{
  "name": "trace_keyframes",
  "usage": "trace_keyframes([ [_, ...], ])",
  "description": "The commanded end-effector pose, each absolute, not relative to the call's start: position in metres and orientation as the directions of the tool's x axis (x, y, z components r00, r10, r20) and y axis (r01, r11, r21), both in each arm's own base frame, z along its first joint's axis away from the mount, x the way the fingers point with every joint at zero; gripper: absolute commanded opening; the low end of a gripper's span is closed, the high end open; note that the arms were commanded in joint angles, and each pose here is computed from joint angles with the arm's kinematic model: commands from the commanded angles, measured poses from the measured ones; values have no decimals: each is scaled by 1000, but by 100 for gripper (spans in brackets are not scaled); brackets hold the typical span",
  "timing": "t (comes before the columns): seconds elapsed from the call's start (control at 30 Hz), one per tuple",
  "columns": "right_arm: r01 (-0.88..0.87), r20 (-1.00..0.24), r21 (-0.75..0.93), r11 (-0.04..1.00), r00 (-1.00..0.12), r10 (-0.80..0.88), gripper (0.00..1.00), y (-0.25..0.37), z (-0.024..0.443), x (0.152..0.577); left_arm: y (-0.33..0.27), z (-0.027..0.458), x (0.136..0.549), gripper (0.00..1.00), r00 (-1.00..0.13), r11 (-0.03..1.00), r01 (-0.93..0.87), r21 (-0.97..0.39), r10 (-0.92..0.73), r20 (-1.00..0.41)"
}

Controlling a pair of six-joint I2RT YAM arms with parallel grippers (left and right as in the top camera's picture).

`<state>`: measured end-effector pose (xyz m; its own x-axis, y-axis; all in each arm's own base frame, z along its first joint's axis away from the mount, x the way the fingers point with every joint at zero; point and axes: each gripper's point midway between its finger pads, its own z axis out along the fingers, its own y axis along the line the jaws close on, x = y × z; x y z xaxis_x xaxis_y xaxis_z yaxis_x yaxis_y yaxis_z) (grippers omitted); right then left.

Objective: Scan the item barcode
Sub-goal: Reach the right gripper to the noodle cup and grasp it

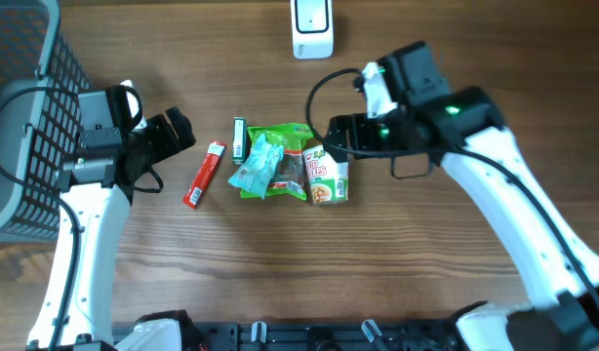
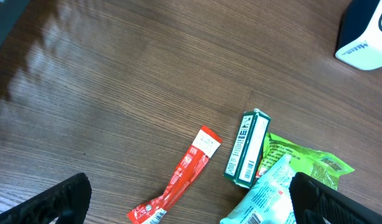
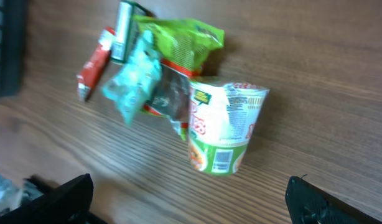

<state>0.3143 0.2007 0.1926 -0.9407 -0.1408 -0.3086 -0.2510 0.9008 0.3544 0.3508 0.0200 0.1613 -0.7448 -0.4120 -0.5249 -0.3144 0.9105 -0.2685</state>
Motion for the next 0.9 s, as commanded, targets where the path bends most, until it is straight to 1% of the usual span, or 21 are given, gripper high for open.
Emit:
trace_keyframes([
  [0.0, -259, -263, 292, 921, -947, -183, 100, 208, 156, 328, 18, 167, 354, 100, -739, 912, -302, -277, -408, -536],
  [0.27, -264, -202, 274, 925, -956, -213, 100, 219, 101, 348, 18, 167, 354, 100, -739, 912, -303, -277, -408, -536],
  [0.37, -295, -177, 263, 919, -951, -255, 100, 220, 81, 350, 18, 167, 354, 100, -739, 912, -302, -277, -408, -536],
  [0.53, -297, -148, 256, 920, -952, -267, 100, 223, 53, 356, 18, 167, 354, 100, -739, 912, -302, -277, -408, -536],
  [0.7, -292, -128, 253, 922, -955, -267, 100, 224, 37, 358, 18, 167, 354, 100, -739, 912, -302, -277, -408, -536],
  [0.87, -287, -120, 264, 921, -957, -264, 100, 226, 35, 357, 18, 167, 354, 100, -739, 912, -302, -277, -408, -536],
])
